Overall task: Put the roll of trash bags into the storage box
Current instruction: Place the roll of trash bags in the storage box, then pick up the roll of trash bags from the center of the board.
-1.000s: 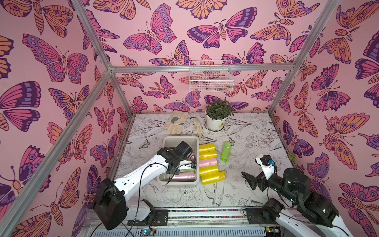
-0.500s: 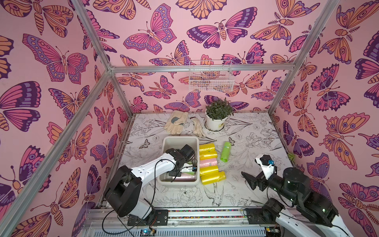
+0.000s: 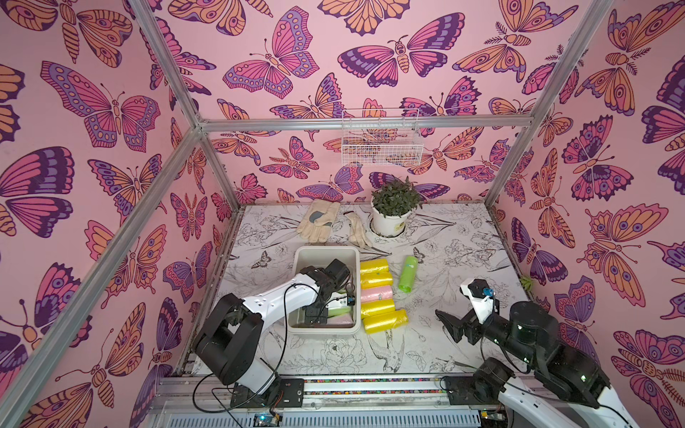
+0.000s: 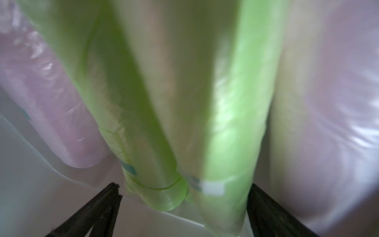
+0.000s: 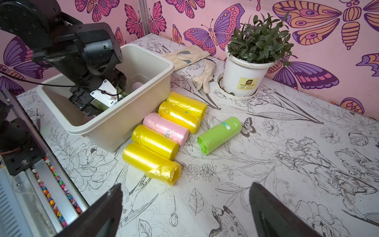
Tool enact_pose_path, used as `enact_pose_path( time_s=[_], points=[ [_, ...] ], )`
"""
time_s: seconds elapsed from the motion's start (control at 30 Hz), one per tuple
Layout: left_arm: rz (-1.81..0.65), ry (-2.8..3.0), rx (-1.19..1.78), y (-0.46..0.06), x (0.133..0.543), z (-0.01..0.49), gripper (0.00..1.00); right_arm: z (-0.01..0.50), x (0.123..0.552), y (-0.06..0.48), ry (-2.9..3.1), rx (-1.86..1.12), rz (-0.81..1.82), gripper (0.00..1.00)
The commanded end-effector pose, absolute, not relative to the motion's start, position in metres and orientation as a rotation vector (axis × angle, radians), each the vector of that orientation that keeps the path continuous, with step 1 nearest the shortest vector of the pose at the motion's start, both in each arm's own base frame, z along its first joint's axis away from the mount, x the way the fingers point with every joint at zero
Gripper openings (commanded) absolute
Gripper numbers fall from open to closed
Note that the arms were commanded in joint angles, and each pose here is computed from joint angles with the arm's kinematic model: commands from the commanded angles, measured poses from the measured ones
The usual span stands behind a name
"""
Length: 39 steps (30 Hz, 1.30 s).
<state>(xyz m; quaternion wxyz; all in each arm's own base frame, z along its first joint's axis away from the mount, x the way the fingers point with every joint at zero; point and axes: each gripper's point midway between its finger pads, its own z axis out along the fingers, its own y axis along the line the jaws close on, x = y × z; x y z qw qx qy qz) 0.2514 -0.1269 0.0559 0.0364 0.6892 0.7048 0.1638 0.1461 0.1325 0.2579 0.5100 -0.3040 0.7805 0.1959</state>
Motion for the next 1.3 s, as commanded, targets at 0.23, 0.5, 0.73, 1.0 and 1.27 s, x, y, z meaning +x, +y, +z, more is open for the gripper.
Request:
enact_pose_path(
  time_s=[0.23,0.5,0.73,1.0,1.27],
  points=[
    [0.567,2.167,1.795,-0.13,0.271,0.121,1.0,0.256,0.152,0.135,1.888,-0.716,0.46,0.99],
    [0.305,2.515,1.022,-0.137,0.265,0.192,1.0,0.254,0.165,0.125,1.924,-0.634,0.378,0.99],
    [0.034,2.568,0.694,-0.137,0.246,0.207,1.0,0.252,0.173,0.118,1.95,-0.582,0.325,0.99],
    [-0.352,2.32,0.187,-0.088,0.244,0.242,1.0,0.251,0.18,0.114,1.978,-0.547,0.281,0.99],
    [-0.19,2.541,-0.028,-0.051,0.256,0.207,1.0,0.259,0.194,0.104,2.187,-0.318,0.22,0.99]
  ],
)
